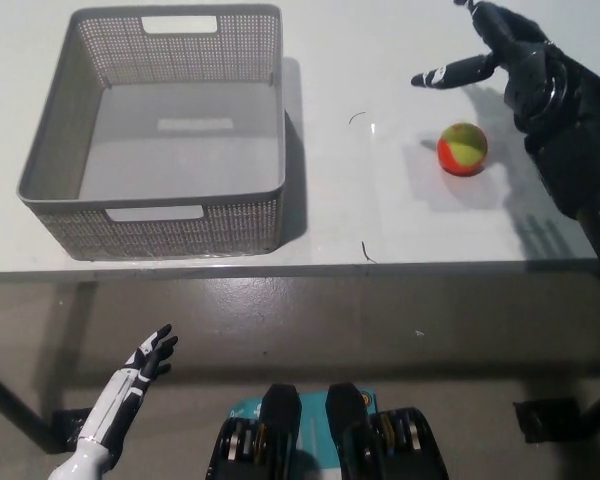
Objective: Use the right hand to pick up a tennis ball and put it into a container on the left side
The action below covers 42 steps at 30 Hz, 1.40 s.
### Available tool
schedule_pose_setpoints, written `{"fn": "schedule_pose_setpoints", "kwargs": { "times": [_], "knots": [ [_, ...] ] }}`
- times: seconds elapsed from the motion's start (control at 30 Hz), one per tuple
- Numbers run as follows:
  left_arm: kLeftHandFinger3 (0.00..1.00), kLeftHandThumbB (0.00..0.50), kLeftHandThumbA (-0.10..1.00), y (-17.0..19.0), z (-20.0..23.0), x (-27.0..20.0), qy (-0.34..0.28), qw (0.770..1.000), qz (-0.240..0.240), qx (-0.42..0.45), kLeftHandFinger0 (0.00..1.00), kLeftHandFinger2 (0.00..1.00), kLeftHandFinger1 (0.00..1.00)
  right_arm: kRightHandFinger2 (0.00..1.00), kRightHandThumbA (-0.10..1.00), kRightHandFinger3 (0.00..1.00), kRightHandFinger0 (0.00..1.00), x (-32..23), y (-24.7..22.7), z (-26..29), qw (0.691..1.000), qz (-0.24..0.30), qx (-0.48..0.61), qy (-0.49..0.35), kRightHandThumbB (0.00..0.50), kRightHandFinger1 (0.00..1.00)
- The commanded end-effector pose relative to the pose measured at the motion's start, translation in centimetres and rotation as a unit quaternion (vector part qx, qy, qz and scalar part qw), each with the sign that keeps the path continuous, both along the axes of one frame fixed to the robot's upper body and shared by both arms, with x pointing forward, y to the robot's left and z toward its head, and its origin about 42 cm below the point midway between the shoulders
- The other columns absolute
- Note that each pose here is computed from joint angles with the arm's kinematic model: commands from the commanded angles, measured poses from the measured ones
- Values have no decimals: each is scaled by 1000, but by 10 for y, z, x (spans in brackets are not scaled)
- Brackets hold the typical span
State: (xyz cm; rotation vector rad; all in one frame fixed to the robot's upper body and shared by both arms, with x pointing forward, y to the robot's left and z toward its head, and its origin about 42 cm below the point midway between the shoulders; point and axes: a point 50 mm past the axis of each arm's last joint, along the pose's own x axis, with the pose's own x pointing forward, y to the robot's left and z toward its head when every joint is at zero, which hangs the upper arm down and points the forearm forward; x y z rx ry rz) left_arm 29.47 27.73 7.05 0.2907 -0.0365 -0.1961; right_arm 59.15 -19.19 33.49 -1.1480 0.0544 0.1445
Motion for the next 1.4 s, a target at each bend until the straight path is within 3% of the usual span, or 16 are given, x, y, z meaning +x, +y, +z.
{"fn": "schedule_pose_setpoints", "kwargs": {
  "times": [0.0, 0.4, 0.9, 1.2, 1.37],
  "knots": [
    [1000, 327, 1000, 7, 10, -1, -29, 999, -11, 9, 1000, 1000, 1000, 1000, 973, 1000, 1000, 7, 12, 45, 998, 25, 8, -58, 500, 1000],
    [1000, 323, 1000, 9, 11, -3, -29, 999, -8, 16, 1000, 1000, 1000, 1000, 996, 1000, 1000, 9, 14, 13, 1000, 14, 4, -14, 500, 1000],
    [1000, 299, 1000, 13, 13, -3, -34, 999, -7, 15, 1000, 1000, 1000, 1000, 941, 1000, 1000, 7, 5, -13, 999, -6, 17, 32, 500, 1000],
    [1000, 321, 1000, 14, 16, -1, -36, 999, -5, 13, 1000, 1000, 1000, 1000, 940, 1000, 1000, 5, -1, -27, 999, -12, 15, 51, 499, 1000],
    [1000, 307, 1000, 14, 16, -1, -37, 999, -6, 14, 1000, 1000, 1000, 1000, 927, 1000, 1000, 4, -1, -31, 998, -12, 16, 53, 497, 1000]
  ]
}}
